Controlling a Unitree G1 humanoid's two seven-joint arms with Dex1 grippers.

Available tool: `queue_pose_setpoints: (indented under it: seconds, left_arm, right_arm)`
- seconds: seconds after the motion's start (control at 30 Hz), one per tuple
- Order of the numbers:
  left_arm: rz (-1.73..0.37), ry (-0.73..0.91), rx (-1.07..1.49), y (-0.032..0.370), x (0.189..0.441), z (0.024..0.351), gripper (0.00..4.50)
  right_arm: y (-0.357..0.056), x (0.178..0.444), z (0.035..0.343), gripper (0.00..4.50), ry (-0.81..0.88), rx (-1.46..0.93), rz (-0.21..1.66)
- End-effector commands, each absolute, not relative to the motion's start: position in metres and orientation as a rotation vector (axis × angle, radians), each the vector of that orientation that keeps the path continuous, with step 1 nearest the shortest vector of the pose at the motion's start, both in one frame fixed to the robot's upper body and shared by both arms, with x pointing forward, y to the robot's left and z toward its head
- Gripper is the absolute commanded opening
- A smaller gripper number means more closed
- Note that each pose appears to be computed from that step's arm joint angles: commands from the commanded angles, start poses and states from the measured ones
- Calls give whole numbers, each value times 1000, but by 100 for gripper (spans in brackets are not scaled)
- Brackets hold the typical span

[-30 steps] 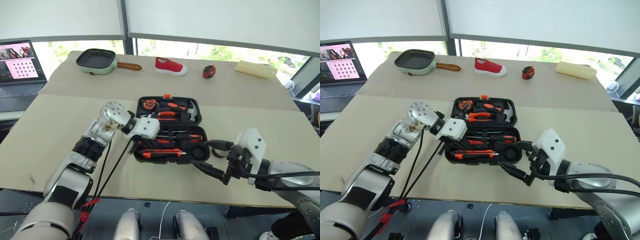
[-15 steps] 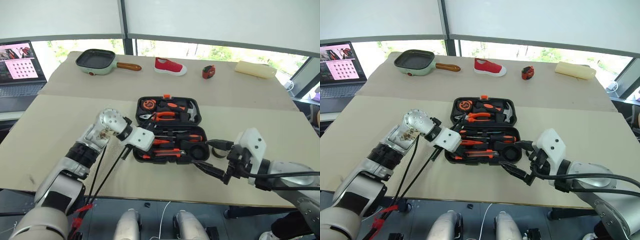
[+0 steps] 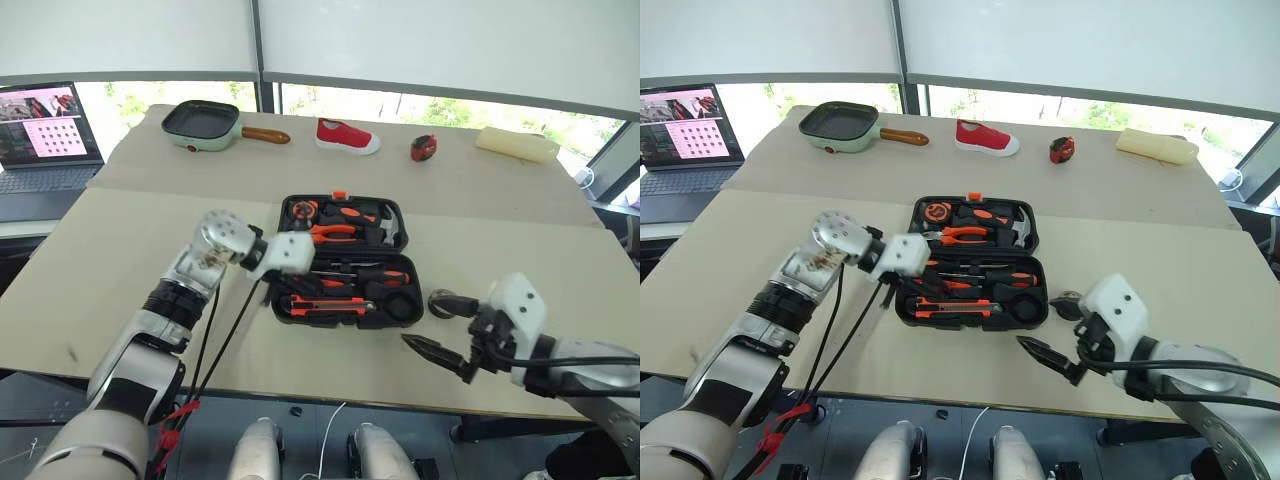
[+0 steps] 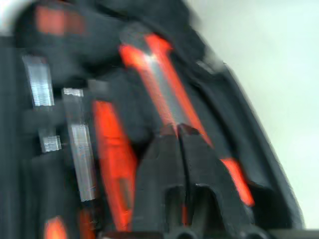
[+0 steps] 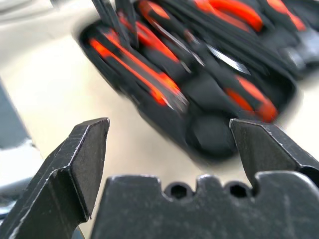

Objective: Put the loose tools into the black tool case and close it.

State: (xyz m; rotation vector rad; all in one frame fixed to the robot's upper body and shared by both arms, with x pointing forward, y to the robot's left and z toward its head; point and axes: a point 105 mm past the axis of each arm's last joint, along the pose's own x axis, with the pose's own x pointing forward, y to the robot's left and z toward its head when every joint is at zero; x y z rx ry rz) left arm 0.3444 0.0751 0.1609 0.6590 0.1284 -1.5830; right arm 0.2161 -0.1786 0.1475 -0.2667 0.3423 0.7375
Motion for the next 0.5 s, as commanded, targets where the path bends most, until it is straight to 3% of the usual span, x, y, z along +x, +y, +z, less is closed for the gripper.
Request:
queue_pose_setpoints:
  seconds: [0.03, 0.17, 0.27, 0.5]
  left_arm:
    - [-1551, 30, 510, 85, 339, 202, 218]
    - [-1550, 50, 315, 101, 322, 217, 336]
    - [-1587, 82, 303, 108, 301, 216, 446]
    - [-1594, 125, 360, 109, 281, 203, 446]
  right_arm:
    - [-204, 207, 161, 450, 316, -314, 662]
    - [-247, 189, 157, 450, 396, -311, 539]
    - [-260, 186, 157, 450, 415, -313, 514]
    - [-249, 218, 148, 450, 415, -342, 602]
